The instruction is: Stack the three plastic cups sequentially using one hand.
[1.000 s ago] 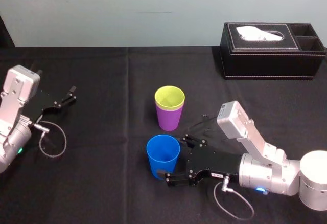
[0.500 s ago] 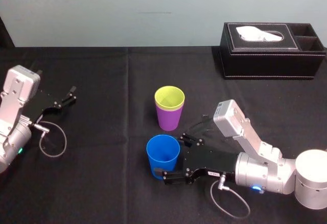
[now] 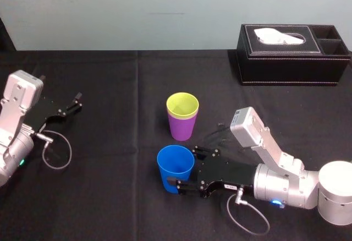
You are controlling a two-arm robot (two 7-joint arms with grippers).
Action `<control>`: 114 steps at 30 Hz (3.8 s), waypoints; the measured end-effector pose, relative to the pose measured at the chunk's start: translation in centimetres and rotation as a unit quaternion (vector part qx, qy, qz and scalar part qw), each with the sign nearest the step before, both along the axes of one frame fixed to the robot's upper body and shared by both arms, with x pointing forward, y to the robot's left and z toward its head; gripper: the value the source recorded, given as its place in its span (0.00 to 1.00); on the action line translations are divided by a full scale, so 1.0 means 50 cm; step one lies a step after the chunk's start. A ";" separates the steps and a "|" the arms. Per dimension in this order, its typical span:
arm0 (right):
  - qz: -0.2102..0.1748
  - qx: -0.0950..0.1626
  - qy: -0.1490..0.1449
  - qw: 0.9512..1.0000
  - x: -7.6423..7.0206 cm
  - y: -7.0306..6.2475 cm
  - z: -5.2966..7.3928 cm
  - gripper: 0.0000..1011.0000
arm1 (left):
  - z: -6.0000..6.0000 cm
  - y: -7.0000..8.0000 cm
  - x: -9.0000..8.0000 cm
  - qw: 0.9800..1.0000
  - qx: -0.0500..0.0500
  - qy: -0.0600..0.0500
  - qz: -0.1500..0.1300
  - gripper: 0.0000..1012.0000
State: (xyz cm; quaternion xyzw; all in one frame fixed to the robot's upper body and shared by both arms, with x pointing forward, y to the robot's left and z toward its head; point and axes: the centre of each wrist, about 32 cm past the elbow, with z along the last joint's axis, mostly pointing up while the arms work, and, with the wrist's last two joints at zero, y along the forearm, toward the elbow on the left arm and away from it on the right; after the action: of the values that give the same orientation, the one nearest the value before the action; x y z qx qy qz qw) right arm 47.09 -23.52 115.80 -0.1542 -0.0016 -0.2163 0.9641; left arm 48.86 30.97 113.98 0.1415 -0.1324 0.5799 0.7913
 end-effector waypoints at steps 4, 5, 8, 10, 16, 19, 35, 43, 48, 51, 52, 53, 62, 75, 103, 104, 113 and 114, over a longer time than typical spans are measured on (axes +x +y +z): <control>0.000 0.000 0.000 1.000 0.000 0.000 0.000 0.73 | 0.000 0.000 0.000 1.000 0.000 0.000 0.000 1.00; 0.000 0.000 0.000 1.000 0.000 0.000 0.000 0.73 | 0.000 0.000 0.000 1.000 0.000 0.000 0.000 1.00; 0.000 0.000 0.000 1.000 0.000 -0.001 0.000 0.72 | 0.000 0.000 0.000 1.000 0.000 0.000 0.000 1.00; 0.000 0.000 0.000 1.000 0.000 -0.001 0.001 0.71 | 0.000 0.000 0.000 1.000 0.000 0.000 0.000 1.00; 0.000 0.000 0.000 1.000 0.000 -0.001 0.001 0.71 | 0.000 0.000 0.000 1.000 0.000 0.000 0.000 1.00; 0.000 0.000 0.000 1.000 0.000 -0.001 0.001 0.71 | 0.000 0.000 0.000 1.000 0.000 0.000 0.000 1.00; -0.069 0.019 -0.019 0.997 -0.019 -0.024 0.078 0.71 | 0.000 0.000 0.000 1.000 0.000 0.000 0.000 1.00; -0.085 0.026 -0.041 0.995 -0.016 -0.036 0.139 0.71 | 0.000 0.000 0.000 1.000 0.000 0.000 0.000 1.00; -0.096 0.024 -0.057 0.993 -0.007 -0.038 0.165 0.71 | 0.000 0.000 0.000 1.000 0.000 0.000 0.000 1.00; -0.103 0.023 -0.062 0.993 0.008 -0.039 0.177 0.71 | 0.000 0.000 0.000 1.000 0.000 0.000 0.000 1.00; -0.104 0.022 -0.063 0.992 0.011 -0.038 0.179 0.71 | 0.000 0.000 0.000 1.000 0.000 0.000 0.000 1.00; -0.106 0.021 -0.064 0.992 0.014 -0.037 0.180 0.71 | 0.000 0.000 0.000 1.000 0.000 0.000 0.000 1.00; -0.110 0.008 -0.075 0.991 0.052 -0.017 0.189 0.71 | 0.000 0.000 0.000 1.000 0.000 0.000 0.000 1.00; -0.101 -0.004 -0.075 0.992 0.084 0.012 0.183 0.71 | 0.000 0.000 0.000 1.000 0.000 0.000 0.000 1.00; -0.099 -0.009 -0.065 0.993 0.111 0.022 0.158 0.71 | 0.000 0.000 0.000 1.000 0.000 0.000 0.000 1.00; -0.099 -0.009 -0.064 0.993 0.112 0.022 0.158 0.71 | 0.000 0.000 0.000 1.000 0.000 0.000 0.000 1.00; -0.099 -0.009 -0.065 0.993 0.112 0.022 0.158 0.71 | 0.000 0.000 0.000 1.000 0.000 0.000 0.000 1.00; -0.099 -0.009 -0.065 0.993 0.112 0.022 0.158 0.71 | 0.000 0.000 0.000 1.000 0.000 0.000 0.000 1.00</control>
State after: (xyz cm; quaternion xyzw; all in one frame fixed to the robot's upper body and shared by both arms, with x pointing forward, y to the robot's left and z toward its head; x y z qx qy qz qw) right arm 52.68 -22.42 123.69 -0.1477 -0.0507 -0.3200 0.9345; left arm 48.86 30.97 113.98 0.1415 -0.1324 0.5799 0.7913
